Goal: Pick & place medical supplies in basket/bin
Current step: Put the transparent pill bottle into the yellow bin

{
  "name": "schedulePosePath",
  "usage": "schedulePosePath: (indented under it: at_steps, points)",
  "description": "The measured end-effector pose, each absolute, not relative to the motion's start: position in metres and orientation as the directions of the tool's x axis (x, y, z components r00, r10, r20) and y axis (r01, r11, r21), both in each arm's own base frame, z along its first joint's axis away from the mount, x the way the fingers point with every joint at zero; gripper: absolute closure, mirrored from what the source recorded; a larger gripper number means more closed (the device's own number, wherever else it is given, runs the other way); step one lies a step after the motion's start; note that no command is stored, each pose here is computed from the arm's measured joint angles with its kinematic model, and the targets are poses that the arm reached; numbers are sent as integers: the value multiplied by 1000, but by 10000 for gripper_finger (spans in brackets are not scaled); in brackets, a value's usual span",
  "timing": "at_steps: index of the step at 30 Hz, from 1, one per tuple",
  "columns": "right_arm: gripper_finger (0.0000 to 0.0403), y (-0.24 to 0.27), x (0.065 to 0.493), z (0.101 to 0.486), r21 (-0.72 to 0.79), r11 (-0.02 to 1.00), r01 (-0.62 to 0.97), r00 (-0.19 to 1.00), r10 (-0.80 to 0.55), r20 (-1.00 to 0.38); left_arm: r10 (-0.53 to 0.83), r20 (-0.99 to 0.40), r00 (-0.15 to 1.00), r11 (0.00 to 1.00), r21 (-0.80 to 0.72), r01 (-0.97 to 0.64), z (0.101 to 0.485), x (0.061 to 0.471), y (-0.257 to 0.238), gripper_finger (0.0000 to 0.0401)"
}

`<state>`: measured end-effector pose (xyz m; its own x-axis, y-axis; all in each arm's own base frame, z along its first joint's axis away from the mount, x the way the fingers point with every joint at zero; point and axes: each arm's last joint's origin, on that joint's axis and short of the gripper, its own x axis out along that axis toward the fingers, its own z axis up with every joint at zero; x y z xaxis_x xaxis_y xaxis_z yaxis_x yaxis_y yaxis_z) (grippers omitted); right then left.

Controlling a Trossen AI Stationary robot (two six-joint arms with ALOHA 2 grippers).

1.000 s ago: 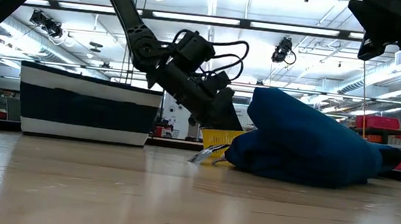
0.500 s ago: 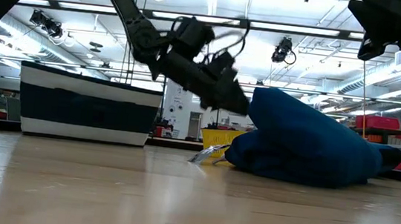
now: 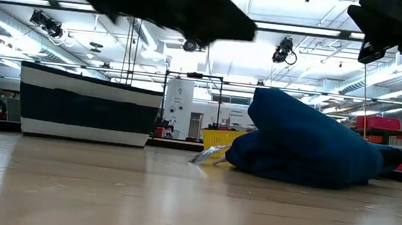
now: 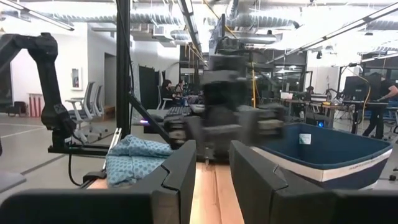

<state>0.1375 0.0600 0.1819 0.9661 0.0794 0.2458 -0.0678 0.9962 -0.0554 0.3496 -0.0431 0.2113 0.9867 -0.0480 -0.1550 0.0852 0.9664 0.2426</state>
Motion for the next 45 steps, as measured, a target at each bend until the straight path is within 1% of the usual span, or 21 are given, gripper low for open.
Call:
schedulePosePath:
  at_steps: [3, 5, 7, 9, 12, 14, 16, 19, 22, 27, 33, 38, 45]
  points:
    - [298, 60, 138, 182, -56, 996, -68, 966, 80, 244, -47, -135, 990, 965, 248, 80, 207, 325, -67, 179]
    - [298, 60, 138, 181, -60, 996, -68, 968, 81, 236, -81, -113, 990, 964, 245, 106, 205, 310, -81, 179]
    - [298, 60, 138, 181, -60, 996, -68, 969, 80, 235, -121, -132, 984, 961, 232, 149, 201, 297, -91, 179]
    - [298, 60, 138, 180, -63, 996, -68, 970, 81, 229, -176, -177, 968, 958, 194, 210, 196, 286, -98, 181]
    - [298, 60, 138, 180, -53, 997, -59, 971, 69, 227, -267, -291, 919, 936, 148, 319, 191, 274, -109, 183]
    - [298, 60, 138, 180, -51, 997, -49, 972, 60, 227, -316, -367, 875, 911, 140, 387, 187, 264, -118, 183]
    - [298, 59, 138, 179, -53, 998, -36, 975, 47, 216, -352, -402, 845, 886, 149, 440, 184, 258, -130, 182]
    - [298, 59, 138, 178, -56, 998, -12, 979, 23, 204, -396, -450, 801, 837, 183, 516, 184, 251, -147, 177]
    - [298, 58, 139, 178, -58, 998, 10, 980, 2, 201, -377, -492, 785, 819, 218, 530, 186, 246, -160, 170]
    - [298, 57, 139, 178, -65, 998, 24, 979, -10, 202, -362, -530, 767, 805, 237, 544, 198, 245, -176, 157]
    - [298, 55, 140, 178, -66, 997, 34, 980, -21, 198, -412, -572, 709, 778, 184, 601, 204, 251, -201, 139]
    - [298, 56, 140, 176, -66, 997, 31, 984, -19, 179, -398, -645, 652, 757, 170, 630, 195, 263, -224, 130]
    - [298, 56, 140, 174, -50, 998, 26, 987, -17, 161, -309, -782, 541, 727, 173, 665, 174, 286, -250, 128]
